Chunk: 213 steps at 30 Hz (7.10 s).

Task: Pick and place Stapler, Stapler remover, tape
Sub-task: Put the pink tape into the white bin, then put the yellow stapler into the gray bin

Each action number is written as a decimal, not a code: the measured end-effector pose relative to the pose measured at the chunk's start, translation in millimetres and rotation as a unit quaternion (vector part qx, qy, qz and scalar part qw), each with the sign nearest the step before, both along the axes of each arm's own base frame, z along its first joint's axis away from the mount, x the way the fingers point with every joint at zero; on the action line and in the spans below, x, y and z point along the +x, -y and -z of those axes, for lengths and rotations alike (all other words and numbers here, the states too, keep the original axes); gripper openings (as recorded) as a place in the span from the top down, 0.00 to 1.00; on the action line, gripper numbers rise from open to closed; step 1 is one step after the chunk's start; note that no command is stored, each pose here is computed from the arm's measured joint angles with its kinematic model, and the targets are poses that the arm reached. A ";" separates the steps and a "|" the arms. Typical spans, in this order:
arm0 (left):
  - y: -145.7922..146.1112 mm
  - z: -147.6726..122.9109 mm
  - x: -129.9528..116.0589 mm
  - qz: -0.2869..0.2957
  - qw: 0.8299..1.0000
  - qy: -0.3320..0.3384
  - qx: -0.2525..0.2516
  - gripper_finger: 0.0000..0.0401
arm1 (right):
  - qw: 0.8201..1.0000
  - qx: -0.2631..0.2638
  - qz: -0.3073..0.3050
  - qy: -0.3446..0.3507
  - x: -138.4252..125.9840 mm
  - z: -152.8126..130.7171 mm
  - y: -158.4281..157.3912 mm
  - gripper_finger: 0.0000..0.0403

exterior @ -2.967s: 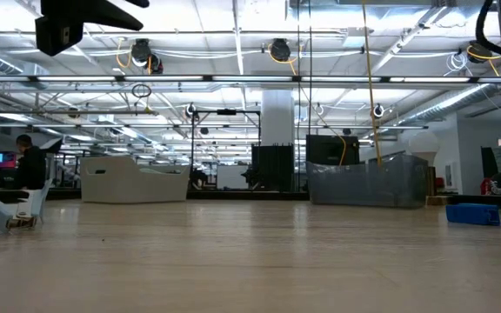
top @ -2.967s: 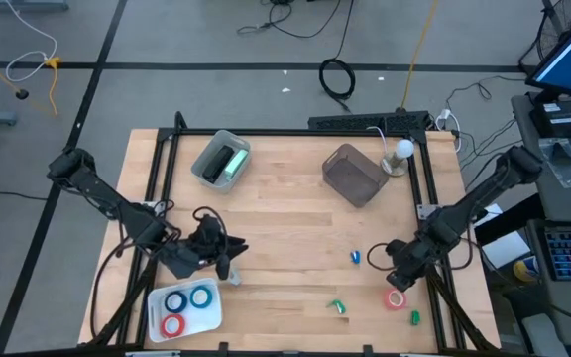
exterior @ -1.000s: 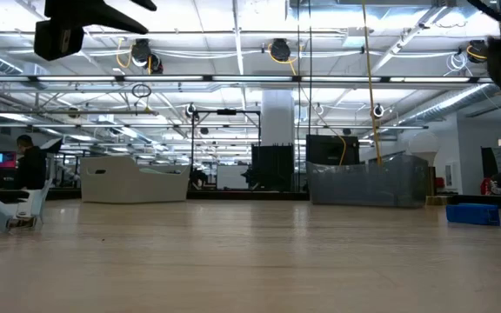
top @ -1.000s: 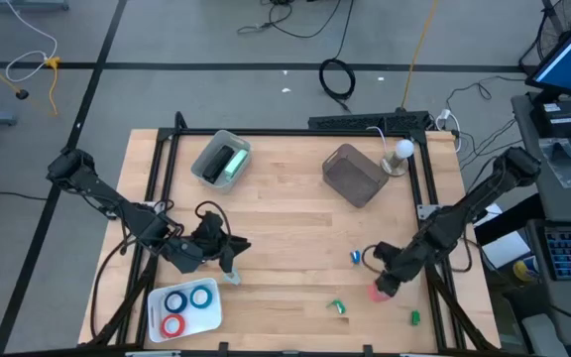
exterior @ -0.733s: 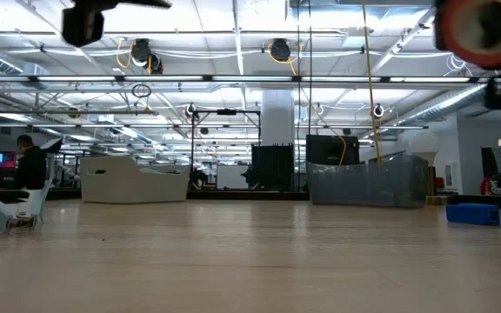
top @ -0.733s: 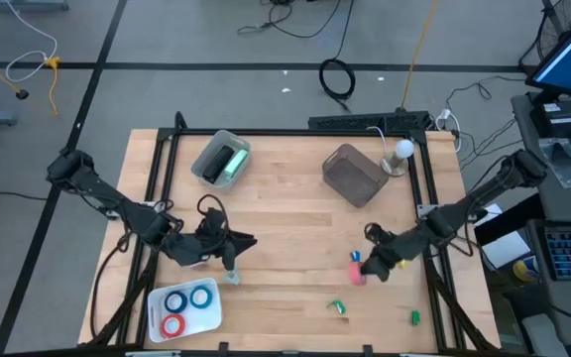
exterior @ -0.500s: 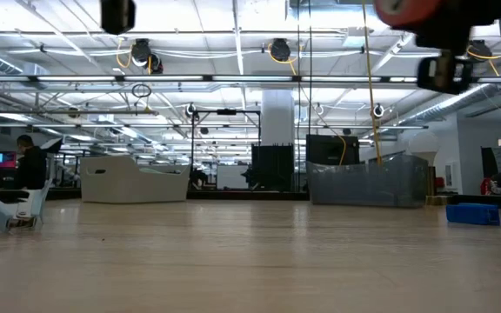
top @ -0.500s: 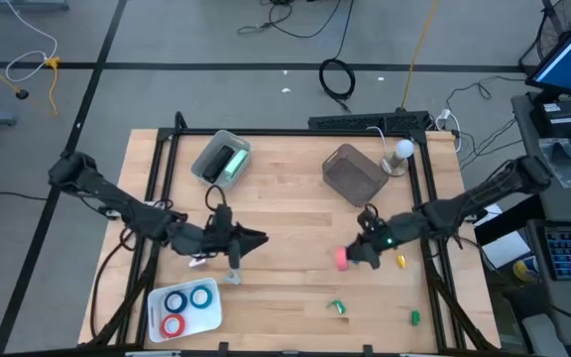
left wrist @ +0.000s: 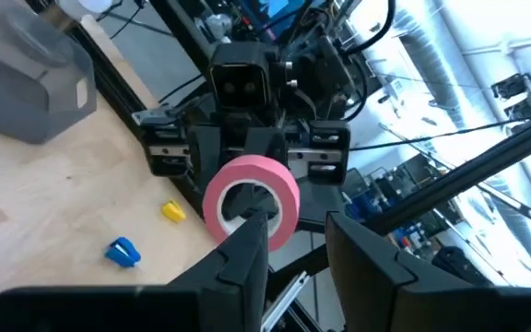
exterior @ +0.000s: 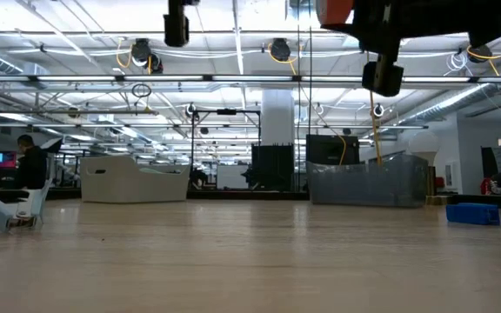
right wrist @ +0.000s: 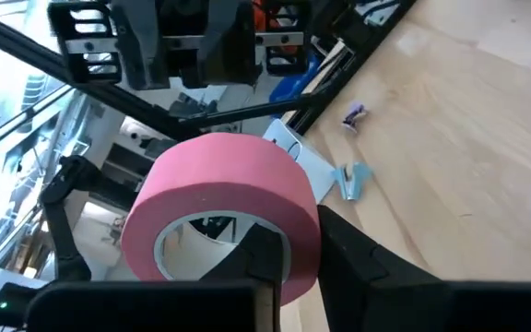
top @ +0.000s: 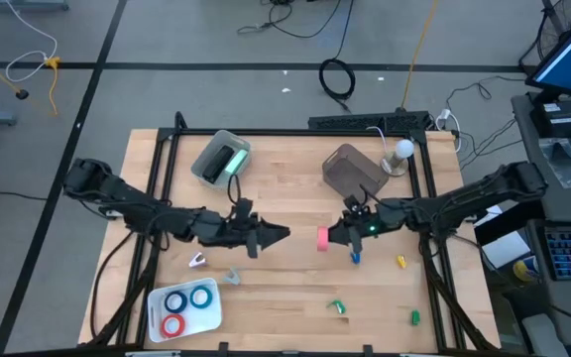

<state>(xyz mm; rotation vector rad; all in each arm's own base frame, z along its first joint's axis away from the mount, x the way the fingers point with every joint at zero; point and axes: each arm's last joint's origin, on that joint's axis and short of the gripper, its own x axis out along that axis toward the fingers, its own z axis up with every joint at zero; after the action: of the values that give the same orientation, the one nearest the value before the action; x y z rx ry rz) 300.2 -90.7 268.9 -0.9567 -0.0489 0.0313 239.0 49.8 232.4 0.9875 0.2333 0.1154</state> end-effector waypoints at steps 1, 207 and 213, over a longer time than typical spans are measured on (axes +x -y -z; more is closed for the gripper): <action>-1.2 2.1 2.5 0.001 1.000 0.001 0.000 0.72 | 1.000 0.001 0.000 -0.001 1.4 1.1 0.9 0.92; 137.2 77.8 -100.0 0.124 0.746 -0.624 -0.199 0.50 | 0.982 -0.001 -0.185 0.026 4.9 0.6 28.5 0.70; 132.2 64.3 -108.0 0.116 0.756 -0.612 -0.200 0.54 | 0.982 -0.001 -0.185 0.026 4.8 0.5 28.5 0.70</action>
<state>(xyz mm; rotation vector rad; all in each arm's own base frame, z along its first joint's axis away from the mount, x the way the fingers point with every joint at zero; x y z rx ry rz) 192.2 -222.9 204.6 -1.2051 1.3509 0.4534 243.8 21.3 231.9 0.9287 0.3678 0.4805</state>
